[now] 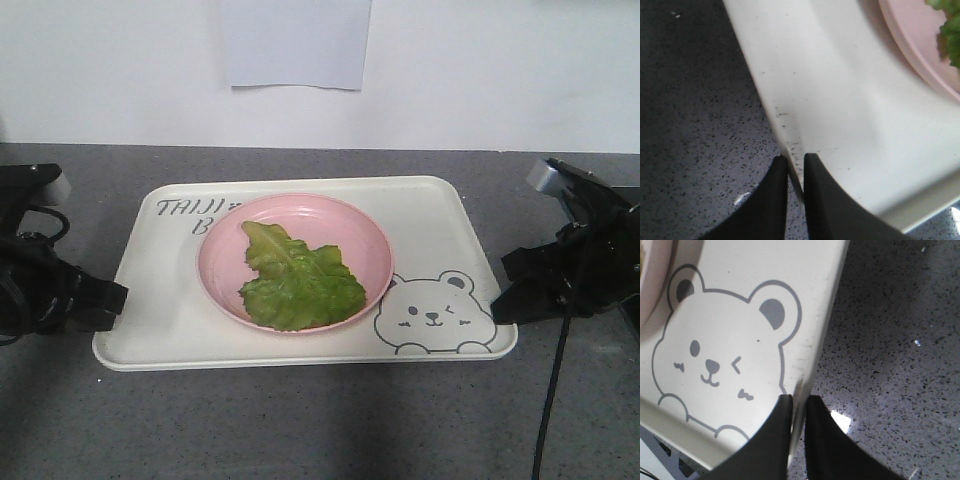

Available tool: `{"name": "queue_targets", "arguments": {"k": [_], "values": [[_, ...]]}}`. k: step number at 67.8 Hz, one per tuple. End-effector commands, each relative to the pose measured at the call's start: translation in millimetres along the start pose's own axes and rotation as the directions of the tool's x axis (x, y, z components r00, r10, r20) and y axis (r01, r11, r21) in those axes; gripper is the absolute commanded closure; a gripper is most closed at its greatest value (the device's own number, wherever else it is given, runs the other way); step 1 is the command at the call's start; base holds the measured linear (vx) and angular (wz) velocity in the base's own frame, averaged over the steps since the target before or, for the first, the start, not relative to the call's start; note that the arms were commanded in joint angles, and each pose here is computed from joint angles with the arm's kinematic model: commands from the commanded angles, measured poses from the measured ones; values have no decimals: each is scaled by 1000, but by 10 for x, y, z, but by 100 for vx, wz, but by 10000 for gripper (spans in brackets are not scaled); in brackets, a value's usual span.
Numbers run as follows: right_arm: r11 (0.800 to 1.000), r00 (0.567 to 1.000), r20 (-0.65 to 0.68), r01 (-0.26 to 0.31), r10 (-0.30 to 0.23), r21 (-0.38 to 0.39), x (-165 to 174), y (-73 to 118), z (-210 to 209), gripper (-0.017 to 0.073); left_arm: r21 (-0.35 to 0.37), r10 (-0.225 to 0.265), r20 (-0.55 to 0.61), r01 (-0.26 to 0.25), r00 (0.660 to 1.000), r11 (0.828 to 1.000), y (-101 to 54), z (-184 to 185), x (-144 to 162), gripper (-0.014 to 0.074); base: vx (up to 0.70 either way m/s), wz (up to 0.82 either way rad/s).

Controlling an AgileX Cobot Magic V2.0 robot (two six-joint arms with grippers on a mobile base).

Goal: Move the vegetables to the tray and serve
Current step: 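Hold the tray with both grippers as the base stops at the counter, then lower the tray onto the counter with both grippers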

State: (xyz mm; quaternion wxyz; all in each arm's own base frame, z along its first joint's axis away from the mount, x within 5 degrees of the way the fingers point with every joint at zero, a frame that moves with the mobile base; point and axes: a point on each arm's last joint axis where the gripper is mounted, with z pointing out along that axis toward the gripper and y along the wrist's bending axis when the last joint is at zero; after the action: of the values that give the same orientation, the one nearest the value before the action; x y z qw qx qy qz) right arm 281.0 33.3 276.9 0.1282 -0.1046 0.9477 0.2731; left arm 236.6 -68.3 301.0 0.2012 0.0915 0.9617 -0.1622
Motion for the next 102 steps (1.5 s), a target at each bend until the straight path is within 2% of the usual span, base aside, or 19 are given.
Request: {"name": "queue_targets", "arguments": {"k": [1, 25, 33, 43, 61, 70, 90, 102], "values": [[990, 997, 25, 77, -75, -114, 8, 250, -143, 562, 58, -1, 116, -6, 993, 998, -127, -158, -90, 599, 0, 0], [991, 997, 27, 76, -73, -111, 2, 242, -136, 562, 47, 6, 130, -12, 991, 999, -118, -159, -103, 599, 0, 0], [992, 998, 14, 57, -56, -111, -7, 216, -105, 562, 8, 30, 112, -31, 993, 1000, -75, -120, -107, 599, 0, 0], [994, 1000, -27, 12, -16, -108, -28, 145, -6, 562, 5, 19, 61, -19, 998, 1000, -39, 8, -123, 599, 0, 0], [1000, 982, -187, -6, 4, -10, 0, 74, 275, 562, -2, -4, -38, 4, 999, 1000, 45, 310, -164, 599, 0, 0], [999, 969, -247, 0, 10, 39, 20, 69, 378, 562, -22, 15, -66, -16, 998, 1000, 87, 394, -170, 599, 0, 0], [994, 960, -278, 5, 26, 111, 39, 14, 403, 538, -49, 35, -134, -42, 990, 998, 132, 447, -129, 590, 0, 0], [993, 958, -285, 7, 27, 119, 45, 6, 400, 473, -53, 40, -141, -48, 989, 997, 136, 446, -124, 517, 0, 0]]}}
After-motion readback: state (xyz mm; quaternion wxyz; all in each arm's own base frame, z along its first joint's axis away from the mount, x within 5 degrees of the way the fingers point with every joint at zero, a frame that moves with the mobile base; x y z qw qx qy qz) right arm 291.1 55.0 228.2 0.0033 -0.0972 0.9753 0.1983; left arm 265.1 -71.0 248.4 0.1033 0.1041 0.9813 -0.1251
